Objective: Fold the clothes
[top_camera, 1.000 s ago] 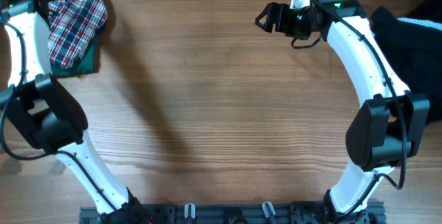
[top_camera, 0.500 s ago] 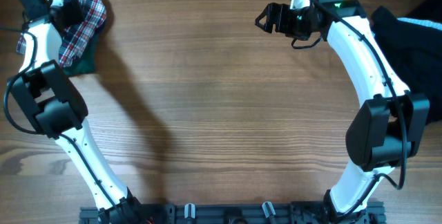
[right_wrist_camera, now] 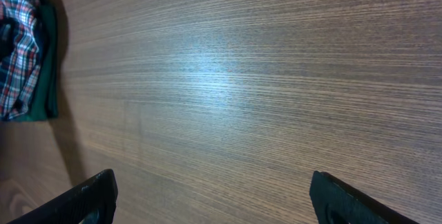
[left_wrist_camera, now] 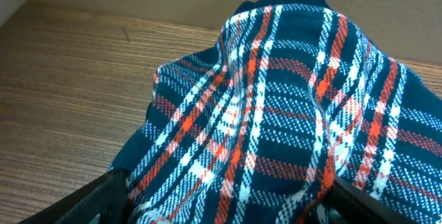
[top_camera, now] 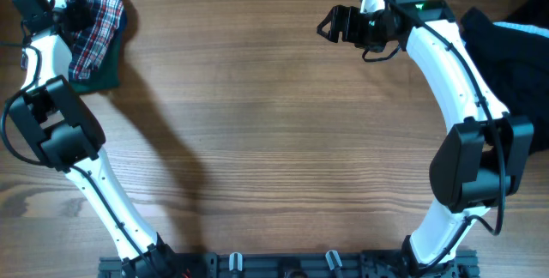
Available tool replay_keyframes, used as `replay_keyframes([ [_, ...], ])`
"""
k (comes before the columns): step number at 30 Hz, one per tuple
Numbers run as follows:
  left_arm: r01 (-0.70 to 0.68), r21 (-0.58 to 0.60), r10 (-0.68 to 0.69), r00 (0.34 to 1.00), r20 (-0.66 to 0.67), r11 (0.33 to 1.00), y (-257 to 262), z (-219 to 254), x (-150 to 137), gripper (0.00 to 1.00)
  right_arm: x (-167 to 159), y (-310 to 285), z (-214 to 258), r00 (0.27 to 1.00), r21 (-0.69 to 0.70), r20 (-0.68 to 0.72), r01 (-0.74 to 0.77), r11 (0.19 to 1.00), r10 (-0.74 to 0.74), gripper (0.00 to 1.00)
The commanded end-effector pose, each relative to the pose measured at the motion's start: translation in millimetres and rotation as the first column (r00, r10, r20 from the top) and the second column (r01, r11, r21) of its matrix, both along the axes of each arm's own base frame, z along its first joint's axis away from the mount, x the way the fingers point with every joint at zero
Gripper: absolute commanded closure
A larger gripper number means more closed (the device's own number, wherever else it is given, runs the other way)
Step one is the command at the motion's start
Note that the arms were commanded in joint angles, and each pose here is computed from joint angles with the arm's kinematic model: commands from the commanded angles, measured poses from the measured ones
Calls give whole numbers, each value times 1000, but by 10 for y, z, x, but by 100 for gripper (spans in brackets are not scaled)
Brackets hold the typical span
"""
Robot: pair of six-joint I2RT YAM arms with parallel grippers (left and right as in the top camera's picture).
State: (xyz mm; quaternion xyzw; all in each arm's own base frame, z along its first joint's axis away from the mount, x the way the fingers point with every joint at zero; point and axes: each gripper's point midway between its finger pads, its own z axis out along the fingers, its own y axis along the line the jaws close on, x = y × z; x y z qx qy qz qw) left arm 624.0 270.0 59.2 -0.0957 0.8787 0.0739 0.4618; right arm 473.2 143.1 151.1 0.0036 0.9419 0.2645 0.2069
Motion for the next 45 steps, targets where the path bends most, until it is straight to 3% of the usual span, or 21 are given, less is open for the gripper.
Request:
replay_keyframes([
  [1, -89, -33, 89, 996, 4, 995, 132, 44, -72, 12, -13, 21, -7, 1000, 9, 4, -17, 1000, 17, 10],
  [7, -57, -32, 59, 995, 77, 998, 23, 833, -119, 9, 16, 25, 11, 1000, 11, 18, -17, 1000, 17, 10],
  [13, -41, -37, 44, 997, 67, 998, -204, 1532, -389, 1, 147, 50, 103, 997, 28, 83, -12, 1000, 10, 12],
  [19, 43, -108, -44, 999, -6, 993, -749, 1966, -766, 0, 279, 104, 234, 988, 64, 154, -18, 998, 8, 11],
  [21, 120, -183, -128, 991, -34, 976, -1050, 2001, -884, 0, 292, 97, 243, 987, 63, 161, -18, 998, 8, 10],
  [26, 289, -418, -356, 930, -91, 861, -1865, 1935, -1187, 0, 294, 18, 225, 989, 62, 150, -3, 998, -7, 5],
  [31, 285, -552, -459, 864, -206, 784, -2380, 1718, -1478, 0, 238, -202, 94, 994, 7, 88, 60, 998, -60, 2],
  [35, 294, -570, -509, 820, -261, 767, -2696, 1641, -1584, 0, 132, -378, -63, 996, -100, 35, 89, 991, -85, 0],
  [39, 330, -501, -531, 777, -337, 800, -3042, 1541, -1618, 0, -11, -479, -89, 995, -162, -8, 93, 982, -96, 1],
  [45, 446, -386, -582, 710, -397, 807, -3696, 1473, -1670, 0, -187, -778, 401, 983, -240, 72, 181, 954, -168, 0],
])
